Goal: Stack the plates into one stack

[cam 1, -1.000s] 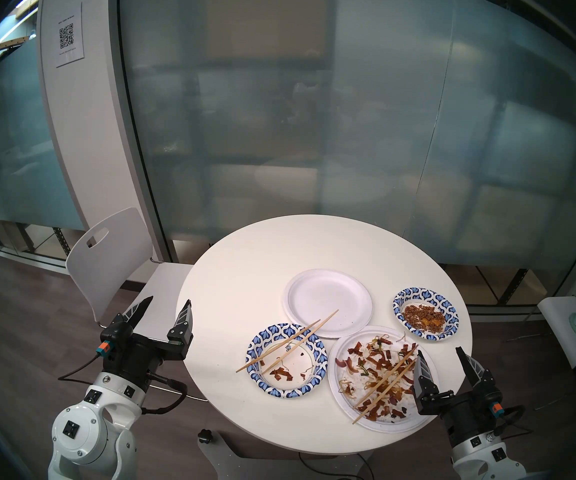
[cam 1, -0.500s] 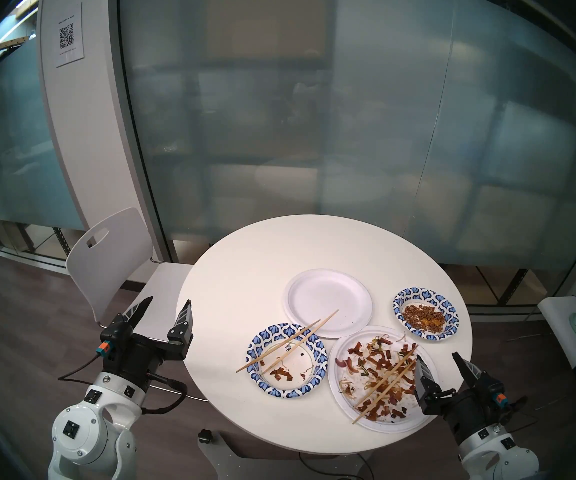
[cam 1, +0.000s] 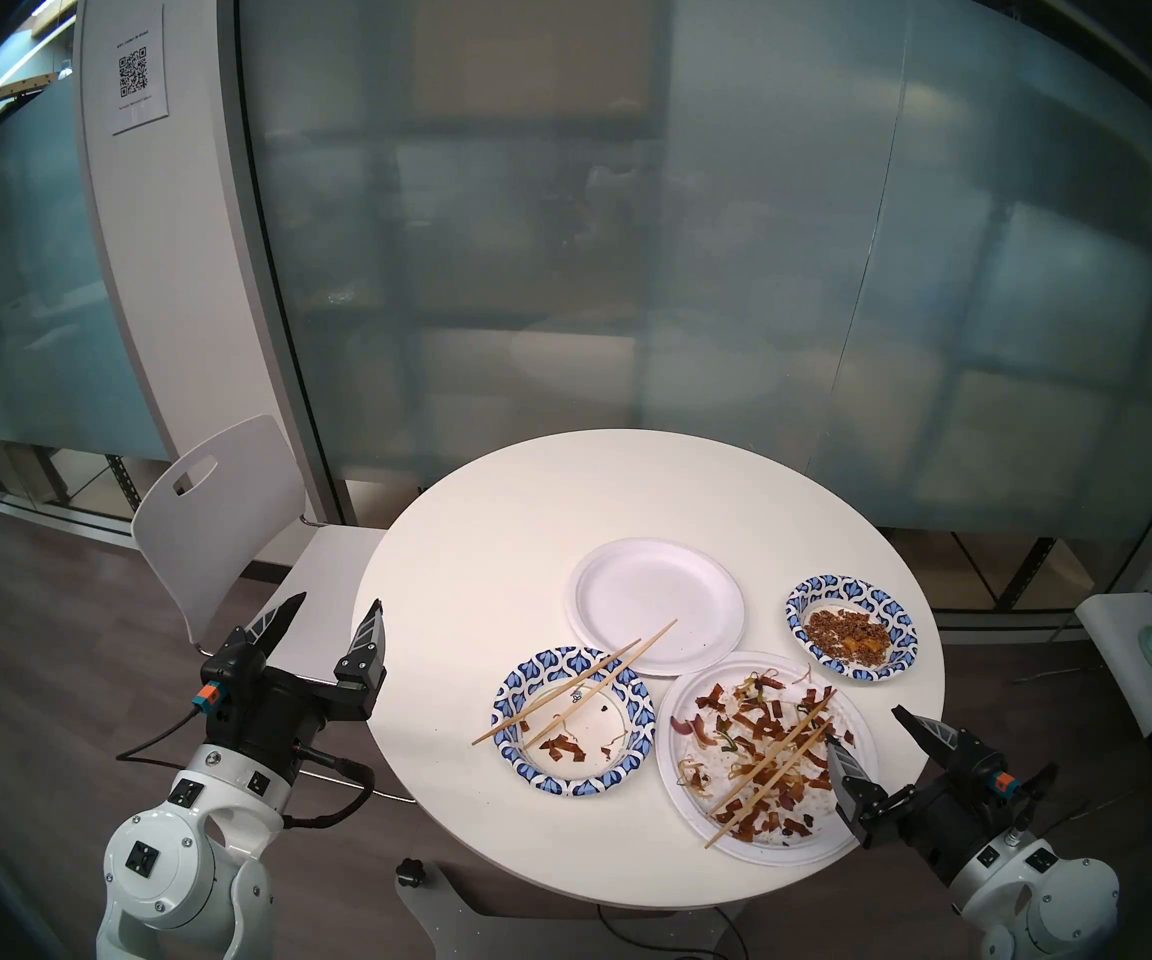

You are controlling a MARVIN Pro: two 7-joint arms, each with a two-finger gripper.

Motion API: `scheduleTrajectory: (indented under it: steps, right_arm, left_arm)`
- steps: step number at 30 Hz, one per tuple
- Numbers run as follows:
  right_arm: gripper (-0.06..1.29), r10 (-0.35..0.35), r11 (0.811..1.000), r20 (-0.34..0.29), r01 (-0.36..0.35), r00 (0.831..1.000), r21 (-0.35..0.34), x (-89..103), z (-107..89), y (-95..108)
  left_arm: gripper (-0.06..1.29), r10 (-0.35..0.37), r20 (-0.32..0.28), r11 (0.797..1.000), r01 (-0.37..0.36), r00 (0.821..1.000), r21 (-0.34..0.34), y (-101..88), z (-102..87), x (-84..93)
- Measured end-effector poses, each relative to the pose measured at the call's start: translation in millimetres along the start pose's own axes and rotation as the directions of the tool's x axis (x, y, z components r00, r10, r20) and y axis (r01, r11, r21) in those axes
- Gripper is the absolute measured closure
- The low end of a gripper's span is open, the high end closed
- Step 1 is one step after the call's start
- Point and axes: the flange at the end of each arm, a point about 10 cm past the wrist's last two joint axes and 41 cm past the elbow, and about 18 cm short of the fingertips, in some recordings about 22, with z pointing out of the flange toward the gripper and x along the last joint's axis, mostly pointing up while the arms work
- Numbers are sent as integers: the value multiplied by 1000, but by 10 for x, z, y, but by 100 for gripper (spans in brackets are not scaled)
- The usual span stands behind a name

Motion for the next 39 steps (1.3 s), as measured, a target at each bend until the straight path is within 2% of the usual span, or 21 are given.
scheduleTrajectory:
  steps: [6,15,20,28,34,39]
  right_arm:
    - [1,-16,999,-43,18,999,49,85,-53,173]
    - [1,41,988,-121,-23,992,152,163,-98,209]
    - [1,53,983,-136,-28,989,181,173,-111,222]
    - [1,40,972,-122,-10,992,235,158,-142,296]
    - [1,43,964,-77,-21,996,266,19,-129,477]
    - [1,56,958,-63,-36,996,285,-72,-51,645]
  left_arm:
    - [3,0,0,1000,0,1000,0,0,0,0]
    - [3,0,0,1000,0,1000,0,0,0,0]
    - [3,0,0,1000,0,1000,0,0,0,0]
    - [3,0,0,1000,0,1000,0,0,0,0]
    - [3,0,0,1000,0,1000,0,0,0,0]
    - [3,0,0,1000,0,1000,0,0,0,0]
